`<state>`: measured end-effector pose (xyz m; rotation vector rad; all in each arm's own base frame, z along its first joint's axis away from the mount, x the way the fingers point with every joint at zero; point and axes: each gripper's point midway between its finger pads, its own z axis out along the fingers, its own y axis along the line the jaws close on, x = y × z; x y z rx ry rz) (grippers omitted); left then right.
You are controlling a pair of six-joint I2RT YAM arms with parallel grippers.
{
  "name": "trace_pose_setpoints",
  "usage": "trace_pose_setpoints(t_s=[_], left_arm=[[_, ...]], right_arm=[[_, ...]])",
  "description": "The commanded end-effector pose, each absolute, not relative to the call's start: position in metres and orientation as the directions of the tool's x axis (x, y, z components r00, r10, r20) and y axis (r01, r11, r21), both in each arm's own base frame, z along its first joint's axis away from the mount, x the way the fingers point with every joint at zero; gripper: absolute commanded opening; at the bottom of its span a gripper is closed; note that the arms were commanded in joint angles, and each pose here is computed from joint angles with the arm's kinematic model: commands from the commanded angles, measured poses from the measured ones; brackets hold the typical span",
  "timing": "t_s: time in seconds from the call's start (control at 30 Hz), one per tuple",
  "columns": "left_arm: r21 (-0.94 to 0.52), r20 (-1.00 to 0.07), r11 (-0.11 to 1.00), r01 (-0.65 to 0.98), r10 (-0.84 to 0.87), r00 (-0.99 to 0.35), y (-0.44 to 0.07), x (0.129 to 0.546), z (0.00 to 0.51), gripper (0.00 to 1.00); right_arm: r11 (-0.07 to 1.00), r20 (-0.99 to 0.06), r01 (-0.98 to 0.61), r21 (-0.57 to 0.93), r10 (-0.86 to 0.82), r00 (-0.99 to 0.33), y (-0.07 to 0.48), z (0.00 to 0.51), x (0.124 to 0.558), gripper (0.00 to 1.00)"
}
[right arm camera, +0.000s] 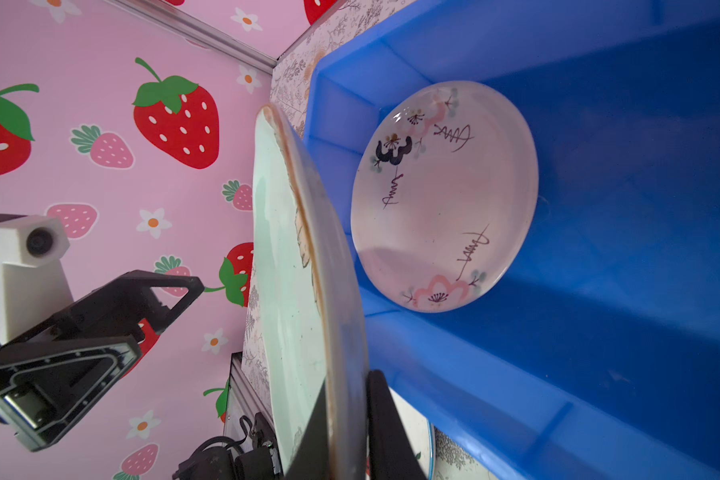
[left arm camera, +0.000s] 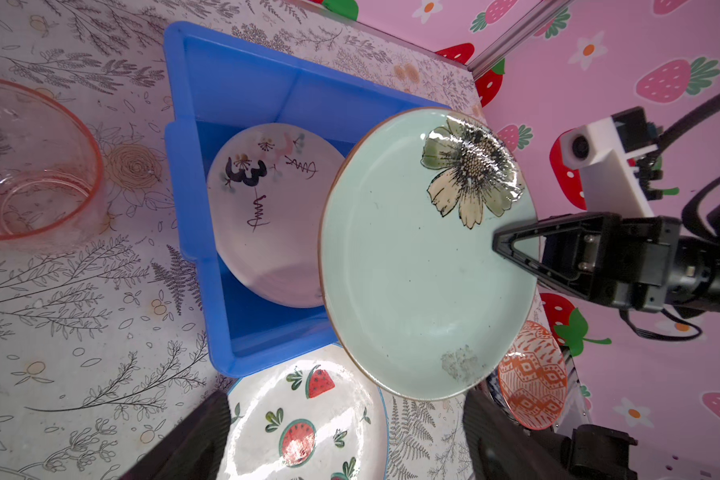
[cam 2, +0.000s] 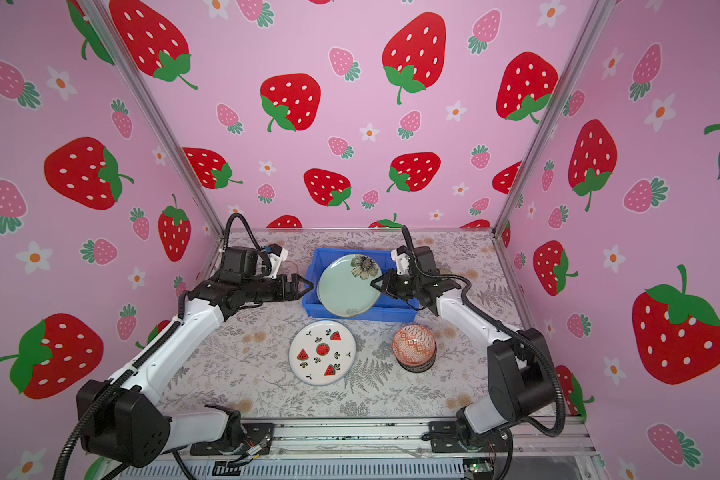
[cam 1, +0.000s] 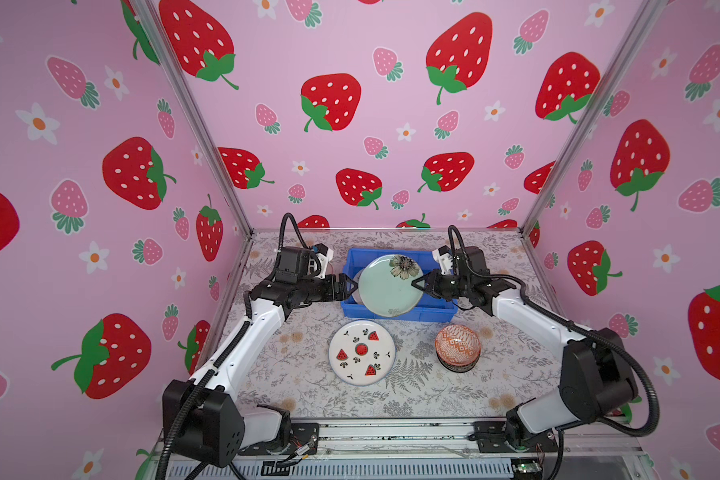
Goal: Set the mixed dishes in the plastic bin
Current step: 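Carry the upright green plate over the blue bin with both grippers, then lower the green plate into the bin with the right gripper while the left releases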
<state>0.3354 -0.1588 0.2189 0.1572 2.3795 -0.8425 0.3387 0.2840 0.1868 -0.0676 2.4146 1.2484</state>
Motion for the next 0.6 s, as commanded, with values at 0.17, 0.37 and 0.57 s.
trace_pose_setpoints(t_s=[0.17, 0.37, 0.57], left_arm=[[-0.54, -0.584, 0.801, 0.261, -0.133, -0.8, -0.14, 0.344, 0.22, 0.9], [-0.548, -0.575, 0.801, 0.239, -0.154, -0.803, -0.133, 0.347, 0.218, 0.9], [-0.55, -0.564, 0.803, 0.227, -0.158, -0.81, -0.13, 0.344, 0.214, 0.9]], right_arm=[[0.513, -0.489, -0.334, 0.791, 0.202, -0.849, 0.299, 0.231, 0.387, 0.0], [0.5, -0.468, -0.319, 0.805, 0.207, -0.859, 0.308, 0.217, 0.402, 0.0], [0.505, -0.454, -0.306, 0.807, 0.201, -0.868, 0.314, 0.201, 0.413, 0.0]])
